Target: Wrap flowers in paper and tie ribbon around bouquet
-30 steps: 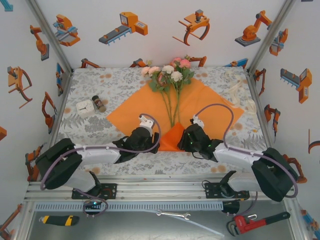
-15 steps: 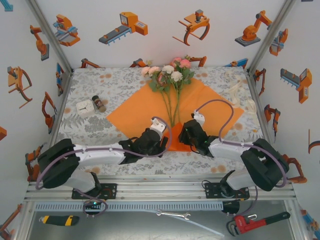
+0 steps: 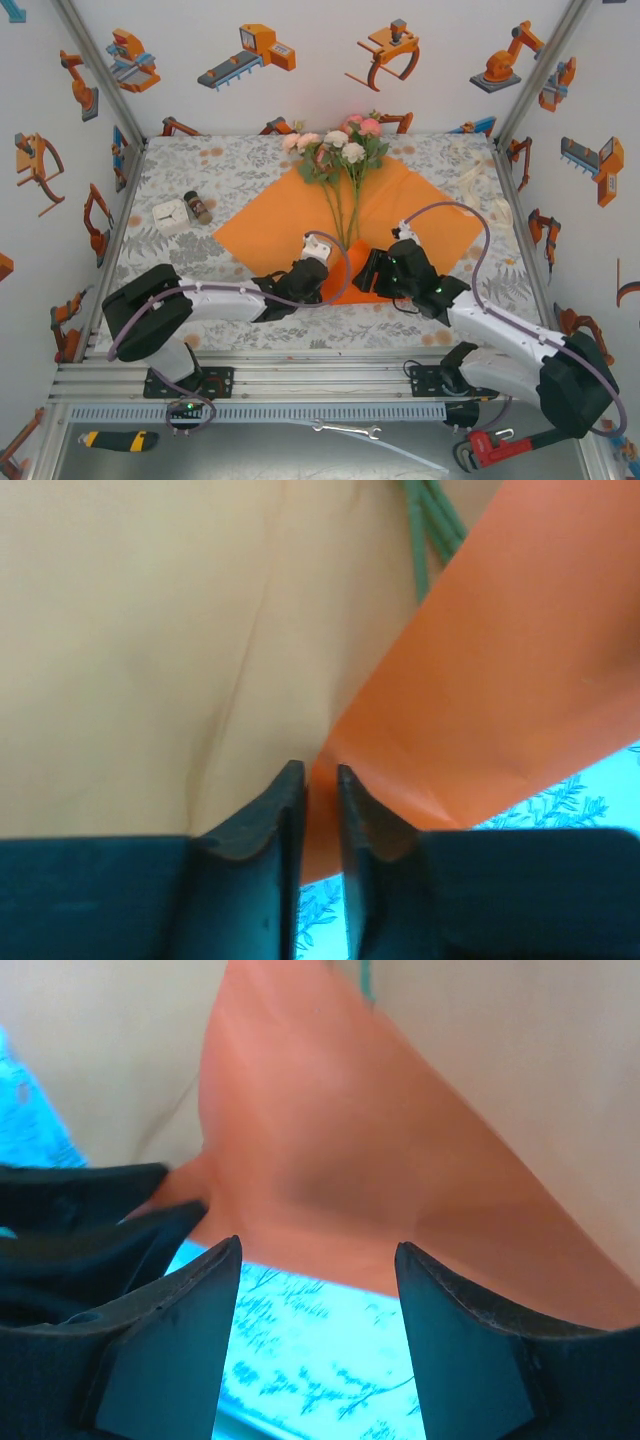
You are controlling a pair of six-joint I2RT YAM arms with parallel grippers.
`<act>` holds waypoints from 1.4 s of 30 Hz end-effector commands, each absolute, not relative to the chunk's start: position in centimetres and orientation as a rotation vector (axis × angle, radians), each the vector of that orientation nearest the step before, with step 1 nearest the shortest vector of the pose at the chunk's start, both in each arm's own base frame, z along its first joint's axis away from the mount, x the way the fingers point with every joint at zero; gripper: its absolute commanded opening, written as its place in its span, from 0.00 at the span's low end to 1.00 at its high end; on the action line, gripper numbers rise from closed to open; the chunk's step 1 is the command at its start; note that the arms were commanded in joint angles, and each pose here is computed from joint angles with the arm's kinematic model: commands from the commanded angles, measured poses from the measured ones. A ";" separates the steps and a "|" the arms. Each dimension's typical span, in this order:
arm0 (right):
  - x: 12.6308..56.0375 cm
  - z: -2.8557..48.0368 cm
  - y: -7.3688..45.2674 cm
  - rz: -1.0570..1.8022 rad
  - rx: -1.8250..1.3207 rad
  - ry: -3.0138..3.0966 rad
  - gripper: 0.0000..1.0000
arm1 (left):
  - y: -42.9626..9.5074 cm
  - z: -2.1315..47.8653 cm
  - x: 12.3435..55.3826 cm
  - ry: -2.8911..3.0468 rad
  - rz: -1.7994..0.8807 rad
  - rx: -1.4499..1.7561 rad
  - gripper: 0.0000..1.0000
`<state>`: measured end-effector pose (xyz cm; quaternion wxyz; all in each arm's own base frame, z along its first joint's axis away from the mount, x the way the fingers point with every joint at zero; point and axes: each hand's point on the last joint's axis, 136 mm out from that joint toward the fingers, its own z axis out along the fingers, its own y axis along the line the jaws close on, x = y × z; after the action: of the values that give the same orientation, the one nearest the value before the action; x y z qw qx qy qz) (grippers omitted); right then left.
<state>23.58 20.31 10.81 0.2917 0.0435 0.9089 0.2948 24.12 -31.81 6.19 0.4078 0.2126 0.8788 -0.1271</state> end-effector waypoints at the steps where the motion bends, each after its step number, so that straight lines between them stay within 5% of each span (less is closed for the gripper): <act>1: 20.8 10.4 22.3 0.976 0.169 2.538 0.58 | -31.1 5.4 25.1 2.275 -0.330 0.412 0.17; 7: 21.5 8.7 23.0 0.933 0.206 2.564 0.58 | -30.7 4.7 25.5 2.300 -0.354 0.368 0.00; 29: 25.8 3.3 19.6 0.393 0.137 2.630 0.56 | -27.0 4.4 26.6 2.323 -0.361 0.095 0.00; 33: 26.3 2.7 19.1 0.373 0.153 2.641 0.56 | -27.0 5.6 26.3 2.327 -0.373 0.128 0.22; 38: 26.9 2.1 18.0 0.324 0.187 2.643 0.56 | -28.8 9.2 24.4 2.269 -0.450 0.330 0.35; 42: 27.7 1.6 18.1 0.342 0.194 2.656 0.56 | -31.2 9.5 23.1 2.274 -0.520 0.493 0.61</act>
<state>28.22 20.46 4.54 0.2526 0.0719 0.9475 0.1826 24.20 -29.91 9.83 0.3942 0.1289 0.8871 -0.2027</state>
